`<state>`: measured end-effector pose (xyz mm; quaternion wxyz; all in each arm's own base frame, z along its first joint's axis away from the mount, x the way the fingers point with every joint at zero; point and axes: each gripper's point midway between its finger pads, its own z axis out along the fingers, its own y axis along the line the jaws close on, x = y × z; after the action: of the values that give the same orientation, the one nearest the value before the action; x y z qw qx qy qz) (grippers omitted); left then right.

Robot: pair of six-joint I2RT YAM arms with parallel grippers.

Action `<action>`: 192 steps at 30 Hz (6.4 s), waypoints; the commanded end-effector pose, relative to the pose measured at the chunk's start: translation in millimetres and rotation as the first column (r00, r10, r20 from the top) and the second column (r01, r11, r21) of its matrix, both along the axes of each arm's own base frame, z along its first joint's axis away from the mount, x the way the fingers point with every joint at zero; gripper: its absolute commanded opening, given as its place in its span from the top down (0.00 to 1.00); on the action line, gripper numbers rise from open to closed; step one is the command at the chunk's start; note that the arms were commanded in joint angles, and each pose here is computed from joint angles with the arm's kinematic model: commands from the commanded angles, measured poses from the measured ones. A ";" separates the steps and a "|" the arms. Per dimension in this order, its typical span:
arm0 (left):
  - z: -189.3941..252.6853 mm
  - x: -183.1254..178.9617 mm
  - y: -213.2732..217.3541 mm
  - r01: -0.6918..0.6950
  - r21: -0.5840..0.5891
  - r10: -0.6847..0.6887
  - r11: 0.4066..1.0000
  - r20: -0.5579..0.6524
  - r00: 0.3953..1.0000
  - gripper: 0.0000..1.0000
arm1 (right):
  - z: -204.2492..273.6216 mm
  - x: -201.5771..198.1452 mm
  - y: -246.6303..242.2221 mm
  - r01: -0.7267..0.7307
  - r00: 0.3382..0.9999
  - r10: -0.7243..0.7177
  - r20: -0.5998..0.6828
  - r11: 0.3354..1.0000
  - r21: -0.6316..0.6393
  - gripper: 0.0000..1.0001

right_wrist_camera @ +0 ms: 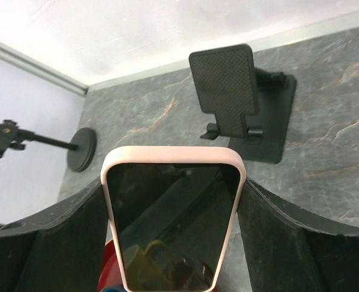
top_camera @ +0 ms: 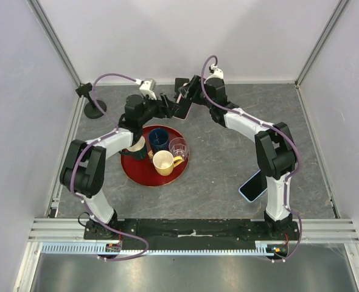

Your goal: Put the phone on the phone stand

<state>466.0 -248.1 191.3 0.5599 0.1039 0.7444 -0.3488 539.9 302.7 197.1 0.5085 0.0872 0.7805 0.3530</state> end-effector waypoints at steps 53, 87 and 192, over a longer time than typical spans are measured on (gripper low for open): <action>44.9 6.1 75.9 -0.208 -0.157 0.223 0.966 0.086 0.971 0.23 | 70.3 104.0 25.4 0.544 0.770 -0.307 0.559 0.774 -0.323 1.00; 43.0 5.8 72.6 -0.190 -0.174 0.205 0.966 0.075 0.976 0.23 | 50.5 107.2 21.9 0.531 0.794 -0.302 0.527 0.767 -0.361 0.91; 43.2 12.7 95.6 -0.311 -0.267 0.302 0.912 -0.075 0.950 0.32 | 120.4 47.4 1.5 0.266 0.897 -0.096 0.431 0.896 -0.356 0.02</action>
<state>472.1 -171.3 211.1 0.5954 -0.0361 0.7243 -0.3458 610.6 299.1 270.0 0.6867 -0.0089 0.7217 0.0874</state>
